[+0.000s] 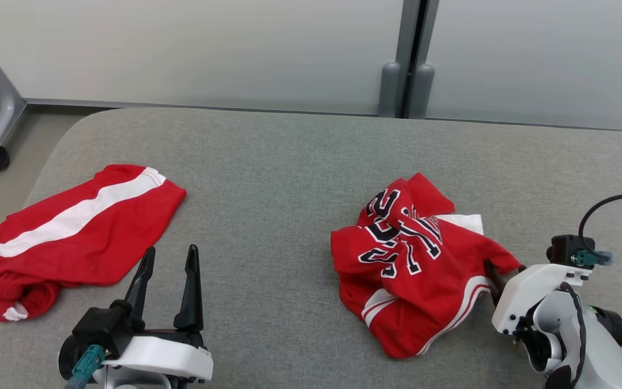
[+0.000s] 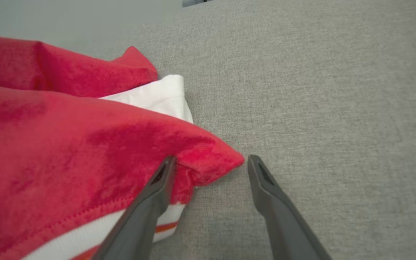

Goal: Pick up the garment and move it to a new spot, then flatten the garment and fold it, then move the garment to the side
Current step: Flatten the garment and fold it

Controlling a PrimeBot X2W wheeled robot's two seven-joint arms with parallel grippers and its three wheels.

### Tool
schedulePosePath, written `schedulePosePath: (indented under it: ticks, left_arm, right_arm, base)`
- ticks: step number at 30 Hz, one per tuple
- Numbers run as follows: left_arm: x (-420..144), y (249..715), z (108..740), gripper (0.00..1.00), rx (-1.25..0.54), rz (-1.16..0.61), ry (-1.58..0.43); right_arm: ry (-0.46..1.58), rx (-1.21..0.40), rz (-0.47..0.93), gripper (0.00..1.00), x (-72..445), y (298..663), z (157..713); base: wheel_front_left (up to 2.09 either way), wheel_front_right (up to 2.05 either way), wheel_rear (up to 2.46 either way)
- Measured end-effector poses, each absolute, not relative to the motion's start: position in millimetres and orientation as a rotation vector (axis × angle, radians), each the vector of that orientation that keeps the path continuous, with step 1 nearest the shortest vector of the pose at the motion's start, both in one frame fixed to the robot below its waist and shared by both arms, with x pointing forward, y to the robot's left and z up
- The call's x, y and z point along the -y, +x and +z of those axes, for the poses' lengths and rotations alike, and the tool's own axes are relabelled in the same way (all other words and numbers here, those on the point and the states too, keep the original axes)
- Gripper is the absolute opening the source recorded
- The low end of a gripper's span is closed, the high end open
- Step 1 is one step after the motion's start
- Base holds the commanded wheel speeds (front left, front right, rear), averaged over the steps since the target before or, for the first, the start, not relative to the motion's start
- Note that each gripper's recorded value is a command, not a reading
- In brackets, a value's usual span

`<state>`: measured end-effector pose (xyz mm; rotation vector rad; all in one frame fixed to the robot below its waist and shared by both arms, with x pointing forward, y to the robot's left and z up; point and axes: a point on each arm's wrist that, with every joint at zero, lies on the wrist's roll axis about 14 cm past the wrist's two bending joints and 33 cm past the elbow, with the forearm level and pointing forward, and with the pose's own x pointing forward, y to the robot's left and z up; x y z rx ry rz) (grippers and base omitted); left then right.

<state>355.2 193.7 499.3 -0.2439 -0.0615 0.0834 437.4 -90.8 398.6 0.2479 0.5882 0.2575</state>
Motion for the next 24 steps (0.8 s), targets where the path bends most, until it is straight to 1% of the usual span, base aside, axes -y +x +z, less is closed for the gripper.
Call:
schedulePosePath:
  ticks: [1,2,3,4,15,18,22,24]
  left_arm:
    - [-195.5,354.9,498.8,1.00,0.060,0.089,-0.243]
    - [-196.8,354.7,498.5,1.00,0.060,0.093,-0.244]
    - [-197.8,354.4,497.9,1.00,0.058,0.096,-0.244]
    - [-198.9,354.2,497.3,1.00,0.057,0.099,-0.244]
    - [-194.9,355.7,496.4,1.00,0.053,0.083,-0.249]
    - [-191.0,357.9,493.0,1.00,0.042,0.073,-0.250]
    - [-189.4,364.7,491.1,1.00,0.035,0.065,-0.248]
    - [-189.5,365.8,486.2,1.00,0.020,0.067,-0.248]
  right_arm:
    - [0.246,-0.598,0.262,1.00,88.8,436.7,395.7]
    - [0.245,-0.603,0.264,0.87,87.4,436.6,394.0]
    - [0.247,-0.603,0.266,0.60,86.1,437.0,393.2]
    - [0.249,-0.602,0.269,0.00,84.6,437.7,393.1]
    - [0.245,-0.526,0.280,0.00,87.6,450.8,414.5]
    - [0.200,-0.540,0.289,0.00,97.2,462.5,421.3]
    - [0.141,-0.520,0.276,0.00,120.7,491.6,441.8]
    - [0.132,-0.540,0.268,0.00,130.3,502.6,445.8]
  base:
    - [0.00,0.00,0.00]
    - [0.00,0.00,0.00]
    - [0.00,0.00,0.00]
    - [0.00,0.00,0.00]
    - [0.00,0.00,0.00]
    - [0.00,0.00,0.00]
    - [0.00,0.00,0.00]
    - [0.00,0.00,0.00]
